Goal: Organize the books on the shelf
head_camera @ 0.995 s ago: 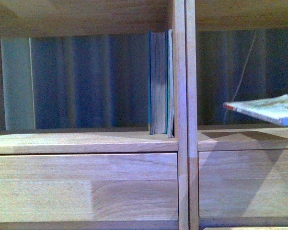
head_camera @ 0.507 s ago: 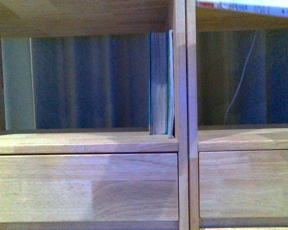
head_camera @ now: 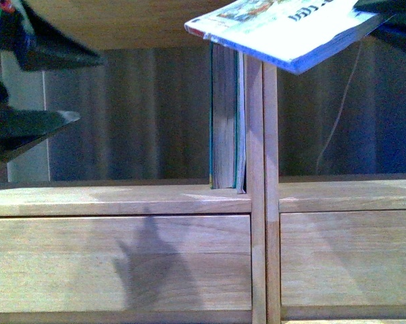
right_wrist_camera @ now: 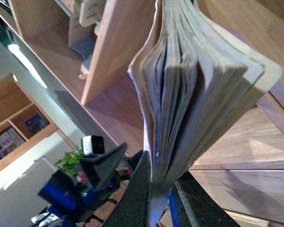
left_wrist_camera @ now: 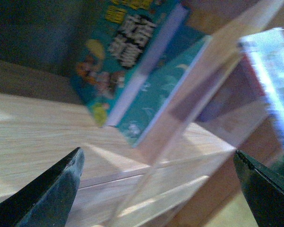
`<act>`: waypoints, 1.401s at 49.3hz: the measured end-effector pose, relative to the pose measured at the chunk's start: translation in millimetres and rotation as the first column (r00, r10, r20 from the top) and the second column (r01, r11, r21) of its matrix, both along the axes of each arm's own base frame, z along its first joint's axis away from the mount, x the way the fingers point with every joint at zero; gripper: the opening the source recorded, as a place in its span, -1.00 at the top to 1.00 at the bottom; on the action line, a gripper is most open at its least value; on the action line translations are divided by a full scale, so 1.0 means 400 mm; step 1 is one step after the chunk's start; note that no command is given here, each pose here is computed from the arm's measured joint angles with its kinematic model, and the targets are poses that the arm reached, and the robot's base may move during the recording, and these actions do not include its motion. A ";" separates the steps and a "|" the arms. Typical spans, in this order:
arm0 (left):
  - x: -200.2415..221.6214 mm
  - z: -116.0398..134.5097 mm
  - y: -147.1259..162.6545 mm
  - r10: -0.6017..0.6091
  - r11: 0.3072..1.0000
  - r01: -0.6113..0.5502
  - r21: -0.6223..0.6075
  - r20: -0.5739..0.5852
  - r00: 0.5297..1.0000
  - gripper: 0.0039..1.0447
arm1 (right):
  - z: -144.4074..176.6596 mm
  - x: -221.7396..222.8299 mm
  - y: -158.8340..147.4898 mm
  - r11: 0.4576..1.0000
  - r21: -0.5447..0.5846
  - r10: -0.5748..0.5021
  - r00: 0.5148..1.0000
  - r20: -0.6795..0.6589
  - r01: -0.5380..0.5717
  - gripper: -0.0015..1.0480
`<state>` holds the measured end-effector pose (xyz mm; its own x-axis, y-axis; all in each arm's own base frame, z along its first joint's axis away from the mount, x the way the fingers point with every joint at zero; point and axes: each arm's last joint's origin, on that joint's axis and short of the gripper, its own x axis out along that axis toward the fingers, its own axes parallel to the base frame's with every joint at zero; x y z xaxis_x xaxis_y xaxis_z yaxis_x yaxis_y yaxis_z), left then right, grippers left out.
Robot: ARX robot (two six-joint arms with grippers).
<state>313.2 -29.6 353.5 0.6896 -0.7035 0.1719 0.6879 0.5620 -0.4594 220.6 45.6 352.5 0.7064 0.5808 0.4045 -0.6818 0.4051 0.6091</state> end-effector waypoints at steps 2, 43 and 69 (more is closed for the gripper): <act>0.003 0.010 -0.026 -0.066 0.997 0.066 -0.043 -0.007 0.998 -0.86 | 0.000 0.016 0.015 1.000 -0.023 -0.010 1.000 -0.003 0.010 0.86; -0.023 0.045 -0.170 -0.356 0.888 0.328 -0.322 -0.028 0.934 0.10 | 0.016 0.011 0.216 0.987 -0.029 0.158 0.987 0.000 -0.158 0.86; -0.063 0.027 -0.086 -0.173 0.951 0.172 -0.256 0.019 0.985 0.88 | -0.025 -0.045 0.210 0.961 -0.104 0.253 0.967 -0.031 -0.254 -0.12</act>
<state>288.1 -63.8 364.2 0.5622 -0.7446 0.3600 0.7623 0.2977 -0.5747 202.7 129.5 342.5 0.5369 0.7809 0.3193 -0.7601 0.2835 0.5846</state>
